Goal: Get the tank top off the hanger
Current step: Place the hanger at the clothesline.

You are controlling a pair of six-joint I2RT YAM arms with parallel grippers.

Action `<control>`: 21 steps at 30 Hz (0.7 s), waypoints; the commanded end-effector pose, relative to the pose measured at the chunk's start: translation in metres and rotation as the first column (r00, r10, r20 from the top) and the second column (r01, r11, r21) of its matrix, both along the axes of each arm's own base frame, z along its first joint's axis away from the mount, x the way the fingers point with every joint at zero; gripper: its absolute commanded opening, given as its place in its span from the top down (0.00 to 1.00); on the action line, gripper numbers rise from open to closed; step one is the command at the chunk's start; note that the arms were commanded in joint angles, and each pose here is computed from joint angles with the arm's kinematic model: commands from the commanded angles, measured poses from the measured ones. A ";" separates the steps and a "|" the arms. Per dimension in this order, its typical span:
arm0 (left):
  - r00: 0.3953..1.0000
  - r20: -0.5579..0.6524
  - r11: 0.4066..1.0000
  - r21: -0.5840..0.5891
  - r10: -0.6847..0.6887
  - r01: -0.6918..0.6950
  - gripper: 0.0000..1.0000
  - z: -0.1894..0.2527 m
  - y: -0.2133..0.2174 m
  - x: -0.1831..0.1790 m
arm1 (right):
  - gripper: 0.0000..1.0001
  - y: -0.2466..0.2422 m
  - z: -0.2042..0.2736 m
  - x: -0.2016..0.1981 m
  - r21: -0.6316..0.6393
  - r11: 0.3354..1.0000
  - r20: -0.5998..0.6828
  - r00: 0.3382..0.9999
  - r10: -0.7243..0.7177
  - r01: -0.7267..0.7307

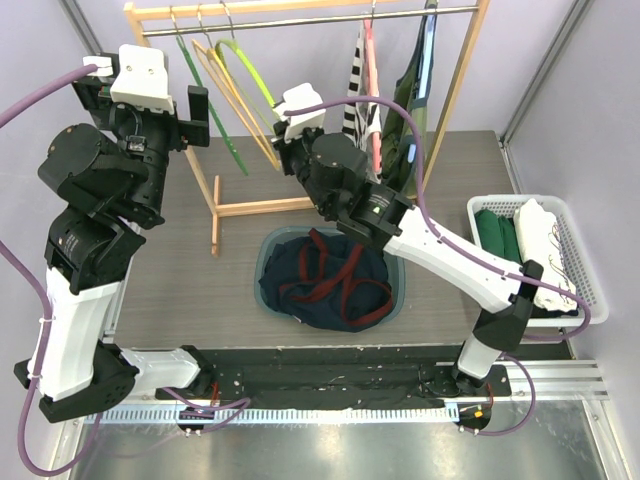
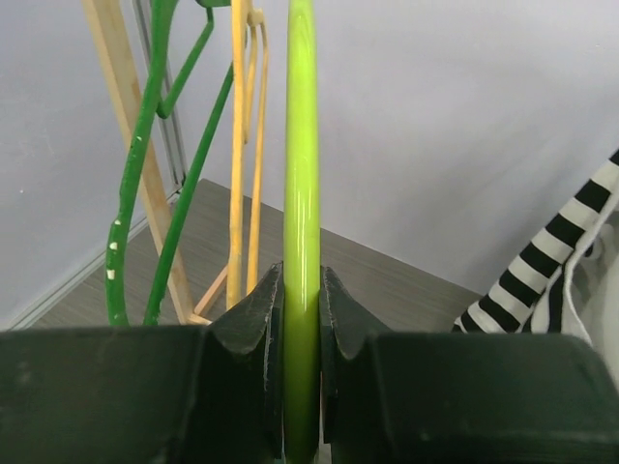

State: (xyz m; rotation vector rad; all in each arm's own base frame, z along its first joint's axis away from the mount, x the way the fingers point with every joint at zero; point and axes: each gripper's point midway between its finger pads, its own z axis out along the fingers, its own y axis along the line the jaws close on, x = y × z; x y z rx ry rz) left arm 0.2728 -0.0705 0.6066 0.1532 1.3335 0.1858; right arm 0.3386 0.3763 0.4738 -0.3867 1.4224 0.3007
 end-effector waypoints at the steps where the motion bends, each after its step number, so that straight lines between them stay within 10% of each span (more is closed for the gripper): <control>1: 1.000 0.028 0.999 -0.035 -0.005 0.006 0.00 0.009 0.005 -0.006 | 0.99 0.016 0.023 -0.006 0.075 0.996 0.024 0.999 0.045 -0.047; 5: 1.000 0.025 1.000 -0.030 -0.005 0.006 0.00 0.008 0.005 -0.005 | 0.96 0.013 0.021 -0.009 0.069 0.997 -0.001 0.999 0.042 -0.042; 11: 1.000 0.020 1.000 -0.022 -0.006 0.006 0.00 0.006 0.003 -0.003 | 0.45 -0.030 0.042 -0.028 0.085 0.996 -0.028 1.000 0.007 -0.005; 21: 1.000 0.019 1.000 -0.027 -0.012 0.012 0.00 0.007 0.001 -0.002 | 0.21 -0.115 0.070 -0.053 0.063 0.993 -0.038 0.995 -0.097 0.099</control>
